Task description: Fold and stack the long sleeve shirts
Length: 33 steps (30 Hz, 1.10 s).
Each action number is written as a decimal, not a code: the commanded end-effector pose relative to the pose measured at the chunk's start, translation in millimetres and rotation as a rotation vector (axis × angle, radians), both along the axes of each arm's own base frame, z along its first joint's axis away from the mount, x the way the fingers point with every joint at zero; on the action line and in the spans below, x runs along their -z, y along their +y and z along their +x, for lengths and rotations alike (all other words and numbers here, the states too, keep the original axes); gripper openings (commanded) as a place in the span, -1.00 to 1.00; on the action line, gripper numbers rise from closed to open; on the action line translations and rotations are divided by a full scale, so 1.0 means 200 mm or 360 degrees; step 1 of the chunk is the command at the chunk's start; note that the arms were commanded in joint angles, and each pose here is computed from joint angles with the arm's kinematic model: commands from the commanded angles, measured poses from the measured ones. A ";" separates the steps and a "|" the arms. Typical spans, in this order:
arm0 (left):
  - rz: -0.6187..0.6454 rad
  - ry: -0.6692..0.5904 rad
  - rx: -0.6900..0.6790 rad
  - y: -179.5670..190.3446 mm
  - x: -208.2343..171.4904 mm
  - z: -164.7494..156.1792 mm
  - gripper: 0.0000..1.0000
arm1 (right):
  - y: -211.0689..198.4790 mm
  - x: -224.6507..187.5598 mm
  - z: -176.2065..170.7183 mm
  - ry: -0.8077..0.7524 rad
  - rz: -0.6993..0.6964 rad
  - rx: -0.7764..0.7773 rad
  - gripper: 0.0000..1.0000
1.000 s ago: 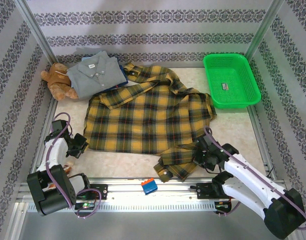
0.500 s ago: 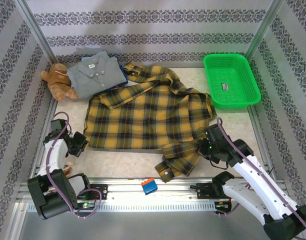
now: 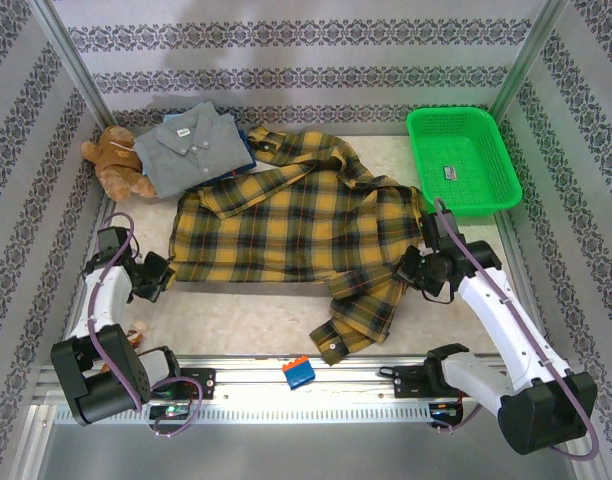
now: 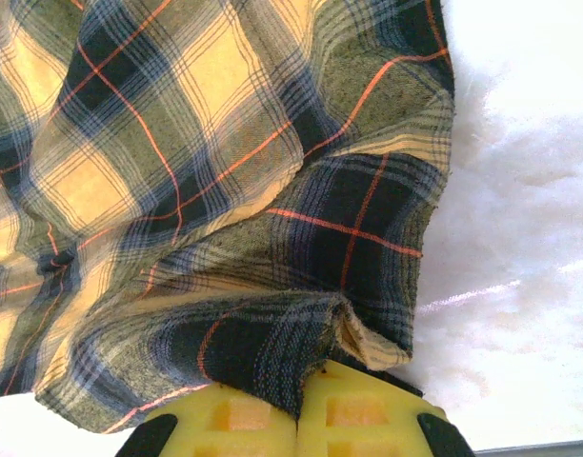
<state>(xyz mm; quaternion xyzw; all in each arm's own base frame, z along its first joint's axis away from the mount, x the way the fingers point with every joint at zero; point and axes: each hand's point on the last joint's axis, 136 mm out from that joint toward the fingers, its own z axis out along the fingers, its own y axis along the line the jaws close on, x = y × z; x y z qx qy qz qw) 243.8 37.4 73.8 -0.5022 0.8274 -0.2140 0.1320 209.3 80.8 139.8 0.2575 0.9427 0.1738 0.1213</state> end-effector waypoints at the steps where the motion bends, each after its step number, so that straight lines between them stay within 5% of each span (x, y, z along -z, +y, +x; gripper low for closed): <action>1: 0.0038 -0.0109 0.0059 0.05 -0.08 0.19 -1.00 | 0.03 -0.07 0.19 -0.0053 -0.0004 -0.0156 -1.00; 20: 0.0080 -0.0054 0.0266 0.13 -0.05 0.58 -1.00 | -0.02 0.05 0.61 0.0070 -0.0114 -0.0379 -1.00; 33: 0.0134 0.0057 0.0391 0.16 0.01 0.70 -1.00 | -0.09 0.17 0.81 0.0146 -0.0130 -0.0432 -1.00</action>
